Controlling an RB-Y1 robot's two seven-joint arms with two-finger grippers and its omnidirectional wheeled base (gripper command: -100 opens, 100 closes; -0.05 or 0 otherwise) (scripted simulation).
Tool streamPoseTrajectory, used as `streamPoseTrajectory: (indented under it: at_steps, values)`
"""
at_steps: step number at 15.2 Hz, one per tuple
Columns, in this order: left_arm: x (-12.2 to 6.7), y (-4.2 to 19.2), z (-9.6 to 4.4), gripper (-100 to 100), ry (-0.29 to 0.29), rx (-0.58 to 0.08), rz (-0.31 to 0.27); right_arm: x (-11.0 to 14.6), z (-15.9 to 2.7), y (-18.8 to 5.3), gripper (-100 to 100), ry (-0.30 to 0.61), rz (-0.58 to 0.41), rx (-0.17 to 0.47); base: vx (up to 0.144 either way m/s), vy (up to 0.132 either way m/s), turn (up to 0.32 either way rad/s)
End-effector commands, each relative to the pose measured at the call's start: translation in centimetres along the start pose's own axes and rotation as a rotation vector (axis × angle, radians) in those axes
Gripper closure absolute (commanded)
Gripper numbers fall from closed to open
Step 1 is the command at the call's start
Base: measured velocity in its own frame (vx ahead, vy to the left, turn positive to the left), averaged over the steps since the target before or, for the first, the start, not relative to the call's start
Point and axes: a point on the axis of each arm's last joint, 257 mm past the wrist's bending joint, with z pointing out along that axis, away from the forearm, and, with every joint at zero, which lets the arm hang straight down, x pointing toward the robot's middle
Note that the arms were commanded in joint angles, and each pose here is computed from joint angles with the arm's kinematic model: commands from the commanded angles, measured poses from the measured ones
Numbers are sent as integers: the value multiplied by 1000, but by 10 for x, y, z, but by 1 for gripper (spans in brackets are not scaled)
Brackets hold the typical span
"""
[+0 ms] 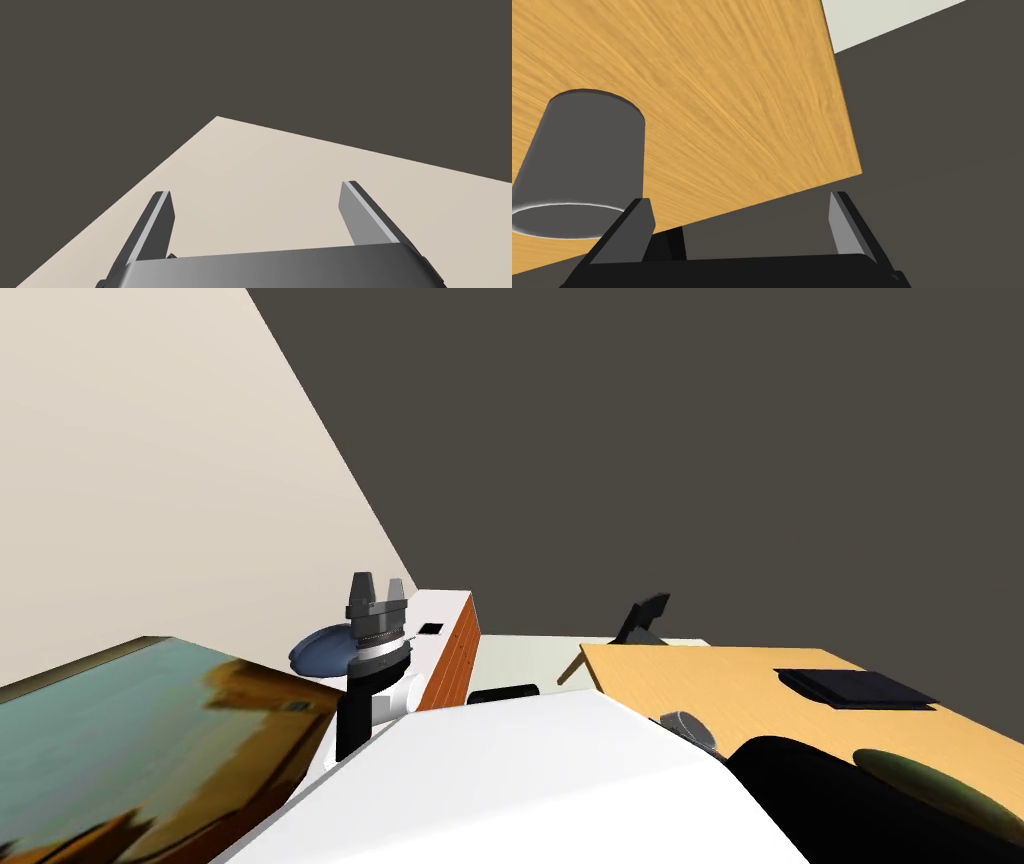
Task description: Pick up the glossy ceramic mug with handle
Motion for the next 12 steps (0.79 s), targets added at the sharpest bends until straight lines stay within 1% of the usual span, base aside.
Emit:
streamPoseTrajectory:
  at_steps: [1,2,3,4,5,6,7,9,10,12]
  values:
    - [0,0,0,0,0,0,0,20,-13,-35,-100,57,-46,76,91,-33,404]
    - [0,0,0,0,0,0,0,20,-13,-35,-100,57,-46,76,79,-42,277]
    - [0,0,0,0,0,0,0,20,-13,-35,-100,57,-46,76,50,-35,54]
    - [0,0,0,0,0,0,0,30,-20,-50,-100,87,-67,106,39,-26,146]
    - [0,0,0,0,0,0,0,30,-20,-50,-100,87,-67,106,35,-26,174]
    - [0,0,0,0,0,0,0,41,-27,-63,-100,117,-86,130,37,-28,273]
    - [0,0,0,0,0,0,0,41,-27,-63,-100,117,-86,130,33,-39,202]
    - [0,0,0,0,0,0,0,64,-39,-82,-100,176,-114,165,33,-56,230]
    - [0,0,0,0,0,0,0,64,-39,-82,-100,176,-114,165,31,-66,211]
    - [0,0,0,0,0,0,0,88,-49,-92,-100,232,-130,180,19,-73,205]
